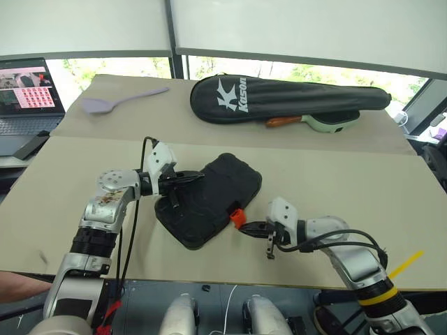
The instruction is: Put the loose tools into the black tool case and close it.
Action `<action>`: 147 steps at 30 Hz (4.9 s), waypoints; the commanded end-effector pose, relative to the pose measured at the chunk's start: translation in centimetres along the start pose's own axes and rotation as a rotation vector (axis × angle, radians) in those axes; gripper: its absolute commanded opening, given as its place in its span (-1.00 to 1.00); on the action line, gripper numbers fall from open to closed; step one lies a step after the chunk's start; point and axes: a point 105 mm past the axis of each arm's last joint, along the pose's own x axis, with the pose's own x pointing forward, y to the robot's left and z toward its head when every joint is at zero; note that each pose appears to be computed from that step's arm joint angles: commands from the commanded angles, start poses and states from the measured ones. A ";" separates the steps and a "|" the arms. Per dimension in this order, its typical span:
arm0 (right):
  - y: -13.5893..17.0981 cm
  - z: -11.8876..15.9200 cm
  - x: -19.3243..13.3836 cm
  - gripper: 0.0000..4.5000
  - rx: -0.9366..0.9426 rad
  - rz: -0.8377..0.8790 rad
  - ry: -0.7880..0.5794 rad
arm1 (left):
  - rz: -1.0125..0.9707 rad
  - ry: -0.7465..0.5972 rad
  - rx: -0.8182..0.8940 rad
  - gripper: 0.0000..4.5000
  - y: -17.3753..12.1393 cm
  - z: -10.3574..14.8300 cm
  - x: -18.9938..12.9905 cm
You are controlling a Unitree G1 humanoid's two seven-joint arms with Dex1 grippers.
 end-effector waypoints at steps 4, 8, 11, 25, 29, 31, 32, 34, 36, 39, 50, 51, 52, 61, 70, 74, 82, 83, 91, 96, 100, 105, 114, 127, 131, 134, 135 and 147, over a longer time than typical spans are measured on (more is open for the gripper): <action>-0.4 1.6 0.1 -1.00 -0.042 -0.006 -0.041 | -0.014 0.036 -0.016 -0.98 -0.5 -1.3 0.2; -0.7 1.9 0.3 -1.00 -0.060 -0.005 -0.047 | -0.021 0.041 -0.022 -0.98 -0.7 -1.7 0.3; -0.8 2.2 0.4 -1.00 -0.061 -0.005 -0.059 | -0.025 0.046 -0.022 -0.98 -0.8 -1.8 0.4; -1.9 2.8 2.3 -1.00 -0.058 -0.026 -0.072 | -0.065 0.100 -0.033 -0.98 -1.7 -3.3 0.7; -1.5 3.6 1.7 -1.00 -0.065 0.004 -0.066 | -0.074 0.138 -0.036 -0.98 -2.1 -4.2 0.8; -1.1 3.7 1.0 -1.00 -0.061 0.031 -0.051 | -0.075 0.135 -0.041 -0.98 -2.2 -4.3 0.8; -0.8 3.6 0.7 -1.00 -0.065 0.044 -0.039 | -0.076 0.134 -0.043 -0.98 -2.2 -4.3 0.8; -0.6 3.6 0.2 -1.00 -0.068 0.065 -0.020 | -0.080 0.140 -0.044 -0.98 -2.4 -4.4 0.7; -0.5 3.7 0.0 -1.00 -0.069 0.071 -0.016 | -0.081 0.143 -0.045 -0.98 -2.4 -4.5 0.7; -1.3 4.4 -0.2 -1.00 -0.083 0.040 -0.040 | -0.083 0.144 -0.047 -0.98 -2.5 -4.5 0.6; -2.1 4.7 1.4 -1.00 -0.110 0.012 -0.067 | -0.093 0.151 -0.051 -0.98 -2.8 -4.6 0.7; -2.1 4.4 1.4 -1.00 -0.103 0.014 -0.054 | -0.094 0.151 -0.052 -0.98 -2.9 -4.6 0.7; -2.0 4.1 1.5 -1.00 -0.097 0.019 -0.037 | -0.094 0.152 -0.052 -0.98 -2.9 -4.6 0.7; -2.0 2.3 2.0 -1.00 -0.063 0.020 0.068 | -0.096 0.160 -0.054 -0.98 -3.1 -4.7 0.9; -3.0 3.4 2.2 -1.00 -0.101 -0.015 0.037 | -0.098 0.185 -0.066 -0.98 -3.3 -5.1 0.9; -3.3 4.1 2.5 -1.00 -0.111 -0.007 0.044 | -0.110 0.225 -0.073 -0.98 -3.6 -5.9 0.7; -3.0 4.1 2.8 -1.00 -0.099 0.048 0.127 | -0.135 0.264 -0.079 -0.98 -4.4 -6.8 0.9; -2.9 4.2 3.0 -1.00 -0.096 0.053 0.133 | -0.136 0.264 -0.082 -0.98 -4.5 -6.8 0.9; -3.4 6.0 4.6 -1.00 -0.108 0.054 0.132 | -0.143 0.269 -0.106 -0.98 -4.9 -7.3 1.1; -3.0 6.9 5.4 -1.00 -0.106 0.077 0.133 | -0.144 0.269 -0.123 -0.98 -5.1 -7.5 1.2; -2.9 7.6 5.9 -1.00 -0.115 0.086 0.122 | -0.144 0.270 -0.131 -0.98 -5.2 -7.7 1.2; -2.6 7.2 4.9 -1.00 -0.109 0.102 0.134 | -0.135 0.270 -0.138 -0.98 -5.2 -7.9 1.0; -3.0 4.4 1.8 -1.00 -0.075 0.054 0.204 | -0.119 0.275 -0.136 -0.98 -4.9 -7.9 0.6; -3.0 5.3 3.7 -1.00 -0.061 0.048 0.140 | -0.117 0.290 -0.139 -0.98 -4.8 -8.1 0.3; -3.0 5.7 4.4 -1.00 -0.059 0.038 0.114 | -0.119 0.304 -0.151 -0.98 -4.9 -8.4 0.2; -3.1 6.0 4.7 -1.00 -0.058 0.029 0.098 | -0.122 0.332 -0.169 -0.98 -5.1 -8.9 0.1; -3.1 6.0 4.8 -1.00 -0.058 0.029 0.096 | -0.123 0.340 -0.173 -0.98 -5.1 -9.0 0.1; -2.8 6.2 4.5 -1.00 -0.066 0.038 0.056 | -0.100 0.289 -0.170 -0.98 -5.2 -8.8 -0.4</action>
